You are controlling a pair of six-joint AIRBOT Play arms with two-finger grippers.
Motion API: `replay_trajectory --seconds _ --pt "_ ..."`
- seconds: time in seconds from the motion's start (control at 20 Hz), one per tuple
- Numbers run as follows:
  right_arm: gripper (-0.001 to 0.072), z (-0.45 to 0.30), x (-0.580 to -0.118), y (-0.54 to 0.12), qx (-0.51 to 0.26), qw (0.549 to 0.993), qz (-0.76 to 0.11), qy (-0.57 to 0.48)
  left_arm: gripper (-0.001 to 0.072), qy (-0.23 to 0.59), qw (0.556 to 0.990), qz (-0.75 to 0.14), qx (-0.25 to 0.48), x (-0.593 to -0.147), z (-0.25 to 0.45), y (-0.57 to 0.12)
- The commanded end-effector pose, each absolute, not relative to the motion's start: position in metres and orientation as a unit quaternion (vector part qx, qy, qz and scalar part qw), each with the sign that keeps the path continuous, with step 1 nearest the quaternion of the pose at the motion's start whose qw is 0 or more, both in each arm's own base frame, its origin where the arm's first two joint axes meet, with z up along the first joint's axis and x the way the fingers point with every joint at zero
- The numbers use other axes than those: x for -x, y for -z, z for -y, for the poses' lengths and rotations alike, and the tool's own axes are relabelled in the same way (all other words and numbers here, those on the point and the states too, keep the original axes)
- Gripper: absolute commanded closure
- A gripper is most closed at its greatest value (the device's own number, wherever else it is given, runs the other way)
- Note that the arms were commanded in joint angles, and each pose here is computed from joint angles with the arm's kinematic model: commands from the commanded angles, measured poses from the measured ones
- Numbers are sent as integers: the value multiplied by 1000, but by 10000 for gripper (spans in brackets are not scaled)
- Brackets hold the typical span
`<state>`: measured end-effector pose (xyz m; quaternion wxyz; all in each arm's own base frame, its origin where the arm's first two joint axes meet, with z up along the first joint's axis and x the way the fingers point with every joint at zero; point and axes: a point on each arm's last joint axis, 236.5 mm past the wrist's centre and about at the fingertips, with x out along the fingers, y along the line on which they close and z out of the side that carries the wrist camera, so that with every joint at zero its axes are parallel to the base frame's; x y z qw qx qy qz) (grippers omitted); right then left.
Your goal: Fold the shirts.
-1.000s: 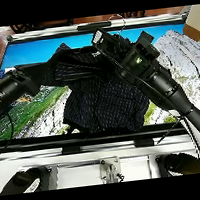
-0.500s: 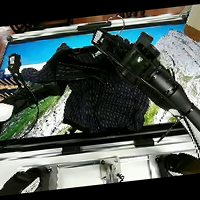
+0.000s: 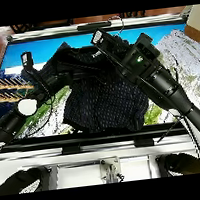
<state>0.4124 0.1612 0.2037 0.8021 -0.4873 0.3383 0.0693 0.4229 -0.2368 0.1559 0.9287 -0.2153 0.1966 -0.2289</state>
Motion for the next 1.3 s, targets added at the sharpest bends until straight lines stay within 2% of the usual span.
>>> replay_trajectory --seconds 0.0,0.35,0.5,0.7,0.95,1.25 --pt "606 -152 -416 -204 487 801 -342 -58 651 221 938 -139 228 -427 231 -189" --pt "606 -117 -434 -213 485 804 -343 -17 652 257 940 -96 204 -383 207 -256" --pt "606 -125 -439 -210 485 807 -335 -22 652 282 916 -108 263 -370 229 -266" --pt "606 -132 -442 -182 486 794 -365 -28 652 306 909 -83 271 -360 263 -275" --pt "606 -177 -430 -182 496 798 -335 -65 652 312 890 -163 290 -365 299 -222" --pt "606 -216 -403 -200 479 820 -299 -87 652 354 869 -232 255 -335 363 -167"
